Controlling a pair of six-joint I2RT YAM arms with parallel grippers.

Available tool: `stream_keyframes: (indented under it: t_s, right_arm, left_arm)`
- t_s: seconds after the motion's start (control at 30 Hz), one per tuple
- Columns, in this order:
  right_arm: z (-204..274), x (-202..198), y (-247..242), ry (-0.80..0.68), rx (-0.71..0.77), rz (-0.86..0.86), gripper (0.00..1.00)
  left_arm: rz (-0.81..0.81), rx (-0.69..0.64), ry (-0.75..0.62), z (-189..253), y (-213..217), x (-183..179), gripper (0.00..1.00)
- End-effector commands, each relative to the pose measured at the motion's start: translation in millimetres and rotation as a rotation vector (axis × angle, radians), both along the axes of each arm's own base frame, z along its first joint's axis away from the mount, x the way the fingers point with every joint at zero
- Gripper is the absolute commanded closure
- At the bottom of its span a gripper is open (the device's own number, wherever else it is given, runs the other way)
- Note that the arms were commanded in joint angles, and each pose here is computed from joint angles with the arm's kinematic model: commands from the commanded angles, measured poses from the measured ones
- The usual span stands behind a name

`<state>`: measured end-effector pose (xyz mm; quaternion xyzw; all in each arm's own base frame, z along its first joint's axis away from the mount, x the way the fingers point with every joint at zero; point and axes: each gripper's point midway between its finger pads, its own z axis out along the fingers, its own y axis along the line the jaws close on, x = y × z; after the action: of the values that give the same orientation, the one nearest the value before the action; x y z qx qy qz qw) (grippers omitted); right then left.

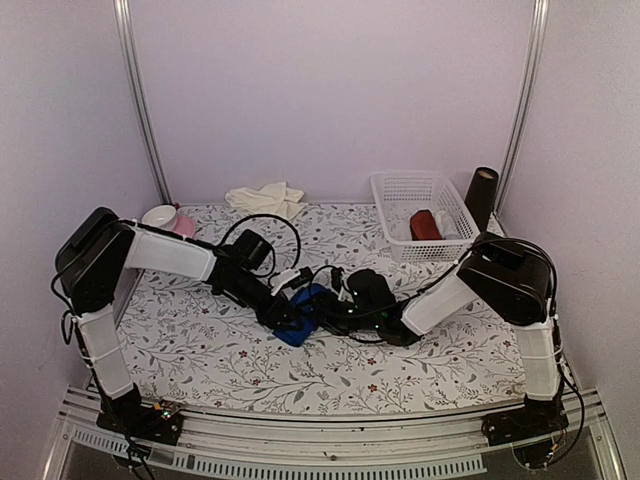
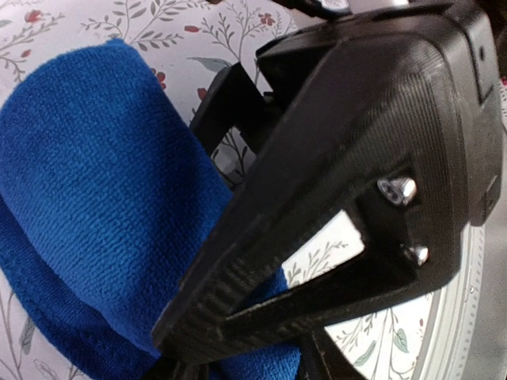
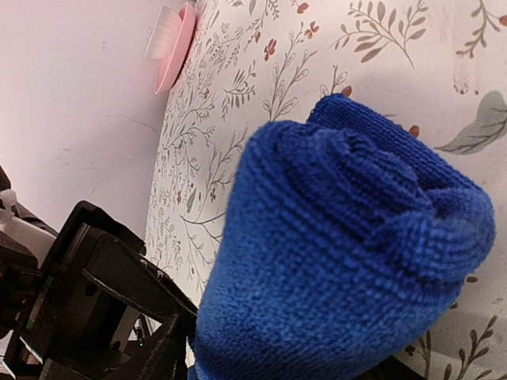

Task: Roll the towels
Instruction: Pick up the towel from the center of the board.

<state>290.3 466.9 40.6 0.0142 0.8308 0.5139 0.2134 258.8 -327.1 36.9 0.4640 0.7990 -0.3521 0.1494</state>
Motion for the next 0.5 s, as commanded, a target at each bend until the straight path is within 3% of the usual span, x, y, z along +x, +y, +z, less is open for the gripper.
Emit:
stream_keyframes:
  t_s: [0.0, 0.2, 0.47]
  right_arm:
    - [-14, -2, 9, 0.009, -0.02, 0.029, 0.44]
    - [-16, -2, 14, 0.007, -0.002, 0.056, 0.57]
    - [-8, 13, 6, -0.021, 0.006, 0.065, 0.95]
  left_arm:
    - [-0.035, 0.032, 0.147, -20, 5, -28, 0.63]
    - [-0.017, 0.022, 0.147, -19, 10, -21, 0.61]
    - [-0.03, 0.018, 0.067, 11, 25, -10, 0.39]
